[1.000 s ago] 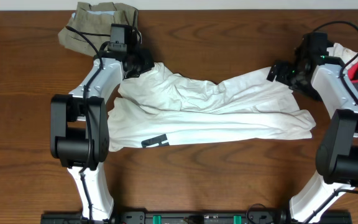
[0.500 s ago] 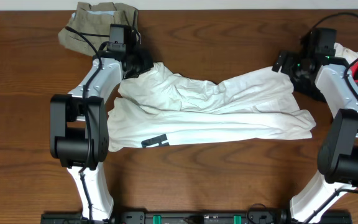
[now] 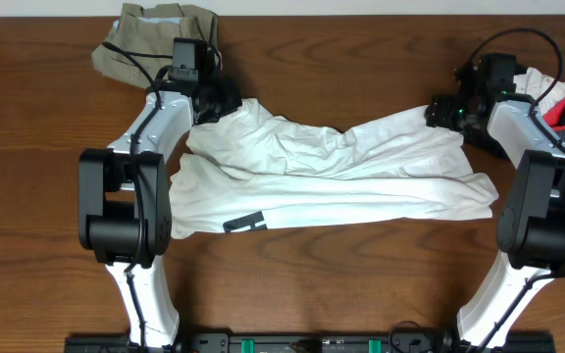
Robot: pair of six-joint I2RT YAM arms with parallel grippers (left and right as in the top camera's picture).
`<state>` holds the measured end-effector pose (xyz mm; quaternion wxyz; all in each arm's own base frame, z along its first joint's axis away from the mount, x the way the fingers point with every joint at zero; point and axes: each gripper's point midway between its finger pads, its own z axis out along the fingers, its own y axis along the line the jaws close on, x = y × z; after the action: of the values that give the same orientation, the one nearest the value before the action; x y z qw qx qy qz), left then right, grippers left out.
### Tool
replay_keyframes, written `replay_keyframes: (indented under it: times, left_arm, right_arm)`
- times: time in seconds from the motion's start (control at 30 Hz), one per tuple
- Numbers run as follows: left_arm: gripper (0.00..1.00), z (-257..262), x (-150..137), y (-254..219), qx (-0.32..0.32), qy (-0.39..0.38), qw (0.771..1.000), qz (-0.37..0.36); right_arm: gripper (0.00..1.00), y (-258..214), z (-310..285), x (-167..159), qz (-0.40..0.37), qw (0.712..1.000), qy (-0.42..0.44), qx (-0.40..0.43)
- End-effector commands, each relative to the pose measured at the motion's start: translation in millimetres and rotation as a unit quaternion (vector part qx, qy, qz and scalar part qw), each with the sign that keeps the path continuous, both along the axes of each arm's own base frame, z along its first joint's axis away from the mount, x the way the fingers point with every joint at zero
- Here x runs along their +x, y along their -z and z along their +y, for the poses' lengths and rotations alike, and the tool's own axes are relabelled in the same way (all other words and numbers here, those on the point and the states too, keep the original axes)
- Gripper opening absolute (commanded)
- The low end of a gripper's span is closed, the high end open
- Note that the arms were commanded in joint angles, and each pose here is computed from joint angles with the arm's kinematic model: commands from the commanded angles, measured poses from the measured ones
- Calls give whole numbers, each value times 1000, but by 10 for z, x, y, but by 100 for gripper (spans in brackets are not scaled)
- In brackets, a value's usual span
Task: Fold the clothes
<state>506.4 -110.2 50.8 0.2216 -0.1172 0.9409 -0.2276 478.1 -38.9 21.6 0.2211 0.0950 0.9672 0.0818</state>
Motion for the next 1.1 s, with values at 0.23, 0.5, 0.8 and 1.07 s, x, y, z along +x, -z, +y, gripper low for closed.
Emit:
replay_keyframes:
  times: [0.23,0.5,0.8,1.07]
  left_arm:
    - [6,40,72,-14,8,0,1000,-10]
    - [6,-13,67,-55,-6,9,1000,-12]
    - [6,-188,5,-638,-50,52,996,-57]
    - [6,-150,-309,-1035,-33,73,995,-55]
  right_arm:
    - [79,39,20,-177,45,998,35,26]
    - [54,70,28,-258,63,997,36,27]
    - [32,83,26,-294,71,996,37,26]
    - [31,102,8,-339,81,996,40,21]
